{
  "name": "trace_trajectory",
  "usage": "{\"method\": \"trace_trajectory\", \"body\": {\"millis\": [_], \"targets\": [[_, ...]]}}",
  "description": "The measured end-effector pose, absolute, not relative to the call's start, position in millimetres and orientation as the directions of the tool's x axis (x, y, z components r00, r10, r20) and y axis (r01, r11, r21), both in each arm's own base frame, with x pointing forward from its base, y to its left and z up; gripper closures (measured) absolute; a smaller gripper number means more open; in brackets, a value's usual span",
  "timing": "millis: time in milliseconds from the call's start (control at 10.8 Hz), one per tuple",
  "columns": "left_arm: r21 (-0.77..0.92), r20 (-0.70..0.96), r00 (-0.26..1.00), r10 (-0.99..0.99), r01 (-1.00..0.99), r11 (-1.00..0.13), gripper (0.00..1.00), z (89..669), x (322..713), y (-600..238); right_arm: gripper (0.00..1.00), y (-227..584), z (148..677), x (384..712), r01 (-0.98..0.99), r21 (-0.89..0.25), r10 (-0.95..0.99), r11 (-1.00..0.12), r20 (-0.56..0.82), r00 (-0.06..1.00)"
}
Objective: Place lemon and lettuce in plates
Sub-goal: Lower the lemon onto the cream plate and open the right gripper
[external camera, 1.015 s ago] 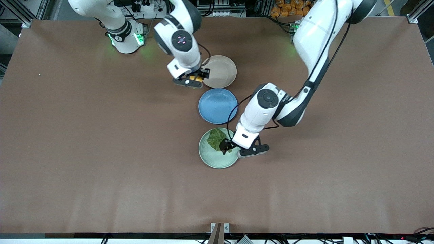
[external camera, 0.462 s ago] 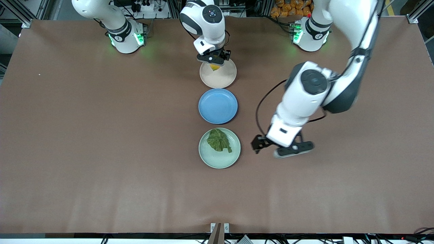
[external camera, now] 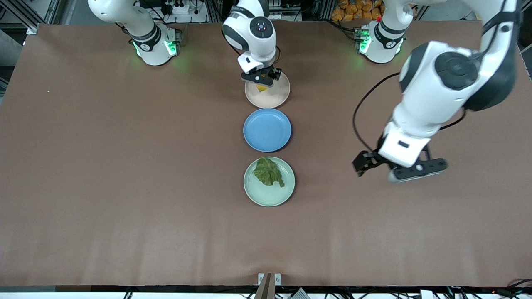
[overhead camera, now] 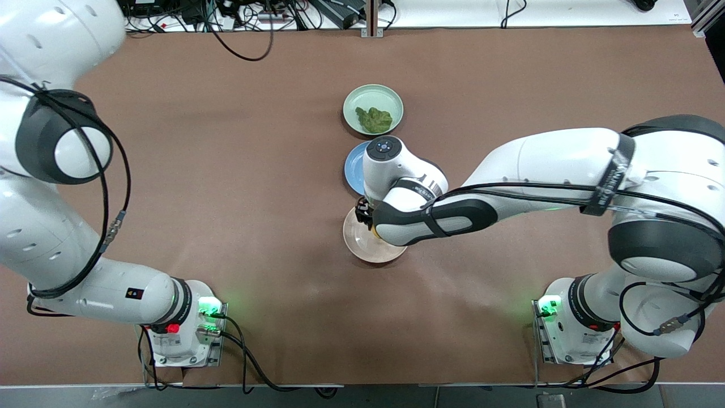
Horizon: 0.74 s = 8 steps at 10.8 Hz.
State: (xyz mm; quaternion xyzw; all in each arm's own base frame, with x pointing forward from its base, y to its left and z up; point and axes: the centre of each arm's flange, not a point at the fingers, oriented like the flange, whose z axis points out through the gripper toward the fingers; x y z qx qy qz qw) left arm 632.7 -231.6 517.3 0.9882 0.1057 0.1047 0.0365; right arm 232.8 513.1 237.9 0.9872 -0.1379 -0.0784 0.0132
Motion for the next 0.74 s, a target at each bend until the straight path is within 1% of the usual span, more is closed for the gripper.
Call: {"method": "trace_trajectory", "body": {"millis": [185, 462, 554, 646, 738], "targets": [[0.057, 0.182, 0.966, 0.184, 0.176, -0.983, 0.0, 534, 627, -208, 0.31, 514, 226, 234, -0.274, 0.046, -0.278, -0.961, -0.146, 0.95], [0.013, 0.171, 0.978, 0.12, 0.12, -0.993, 0.0, 559, 622, -163, 0.18, 515, 225, 235, -0.274, 0.046, -0.278, -0.961, -0.146, 0.949], [0.001, 0.161, 0.98, 0.114, 0.115, -0.993, 0.0, 566, 619, -152, 0.07, 514, 224, 235, -0.275, 0.05, -0.279, -0.96, -0.146, 0.949], [-0.008, 0.153, 0.982, 0.112, 0.115, -0.993, 0.0, 573, 614, -144, 0.0, 513, 223, 237, -0.28, 0.052, -0.284, -0.959, -0.145, 0.948], [-0.017, 0.146, 0.984, 0.103, 0.106, -0.994, 0.0, 580, 610, -138, 0.0, 510, 224, 245, -0.293, 0.051, -0.297, -0.955, -0.141, 0.944]]}}
